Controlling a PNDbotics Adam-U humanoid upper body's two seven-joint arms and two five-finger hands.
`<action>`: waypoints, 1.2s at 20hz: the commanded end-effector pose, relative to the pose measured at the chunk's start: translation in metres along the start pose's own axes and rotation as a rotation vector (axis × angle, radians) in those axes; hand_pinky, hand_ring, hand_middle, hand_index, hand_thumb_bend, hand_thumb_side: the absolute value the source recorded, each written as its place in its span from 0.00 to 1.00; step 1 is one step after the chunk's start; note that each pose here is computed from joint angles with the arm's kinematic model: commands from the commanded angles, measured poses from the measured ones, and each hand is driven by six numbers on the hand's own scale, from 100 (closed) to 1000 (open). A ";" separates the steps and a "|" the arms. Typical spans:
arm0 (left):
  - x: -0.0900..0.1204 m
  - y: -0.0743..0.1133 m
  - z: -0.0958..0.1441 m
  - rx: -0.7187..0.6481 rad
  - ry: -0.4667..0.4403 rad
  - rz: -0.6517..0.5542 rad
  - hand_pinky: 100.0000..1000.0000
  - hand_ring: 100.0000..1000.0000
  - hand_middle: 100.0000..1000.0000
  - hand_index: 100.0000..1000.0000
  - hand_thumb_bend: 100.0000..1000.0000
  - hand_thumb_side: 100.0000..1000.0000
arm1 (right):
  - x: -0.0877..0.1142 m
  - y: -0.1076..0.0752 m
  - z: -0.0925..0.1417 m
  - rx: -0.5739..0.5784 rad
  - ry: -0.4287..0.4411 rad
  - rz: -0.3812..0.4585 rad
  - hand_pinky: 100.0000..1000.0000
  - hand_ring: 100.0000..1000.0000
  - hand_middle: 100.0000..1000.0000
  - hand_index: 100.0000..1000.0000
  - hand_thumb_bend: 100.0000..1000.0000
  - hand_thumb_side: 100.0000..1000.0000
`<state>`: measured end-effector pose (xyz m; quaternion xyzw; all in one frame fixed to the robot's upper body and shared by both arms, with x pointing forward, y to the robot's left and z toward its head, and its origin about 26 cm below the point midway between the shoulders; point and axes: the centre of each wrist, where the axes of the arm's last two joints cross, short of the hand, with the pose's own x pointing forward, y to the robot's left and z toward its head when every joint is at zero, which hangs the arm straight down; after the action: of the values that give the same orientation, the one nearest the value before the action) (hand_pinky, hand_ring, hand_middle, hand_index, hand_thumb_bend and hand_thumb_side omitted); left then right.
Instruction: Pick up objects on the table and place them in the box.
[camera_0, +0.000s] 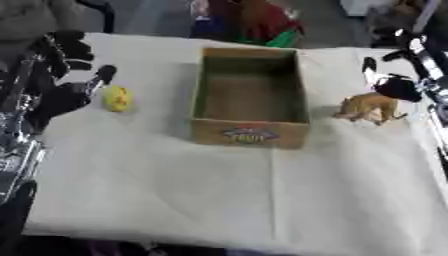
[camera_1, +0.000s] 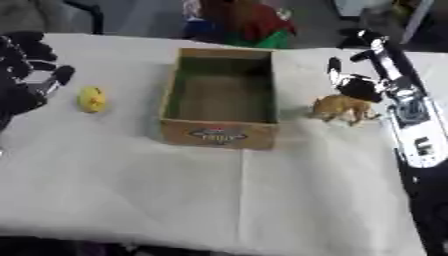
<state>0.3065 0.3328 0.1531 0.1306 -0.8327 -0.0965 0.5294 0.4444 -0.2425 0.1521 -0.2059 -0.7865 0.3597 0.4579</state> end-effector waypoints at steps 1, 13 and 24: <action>0.008 0.005 -0.003 -0.003 -0.029 -0.022 0.64 0.62 0.55 0.73 0.50 0.00 | 0.003 -0.015 -0.004 -0.029 -0.014 0.021 0.68 0.82 0.65 0.86 0.00 0.00; 0.007 0.012 -0.006 -0.035 0.012 -0.103 0.65 0.64 0.57 0.76 0.36 0.00 | 0.004 -0.014 -0.004 -0.028 -0.016 0.019 0.68 0.82 0.65 0.86 0.00 0.00; -0.005 0.054 -0.028 -0.151 0.179 -0.476 0.65 0.63 0.56 0.76 0.37 0.00 | 0.003 -0.011 -0.003 -0.014 -0.015 0.019 0.68 0.82 0.64 0.86 0.00 0.00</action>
<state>0.3265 0.3744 0.1636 0.2617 -0.7320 -0.2443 0.5796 0.4441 -0.2425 0.1513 -0.2051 -0.7859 0.3606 0.4586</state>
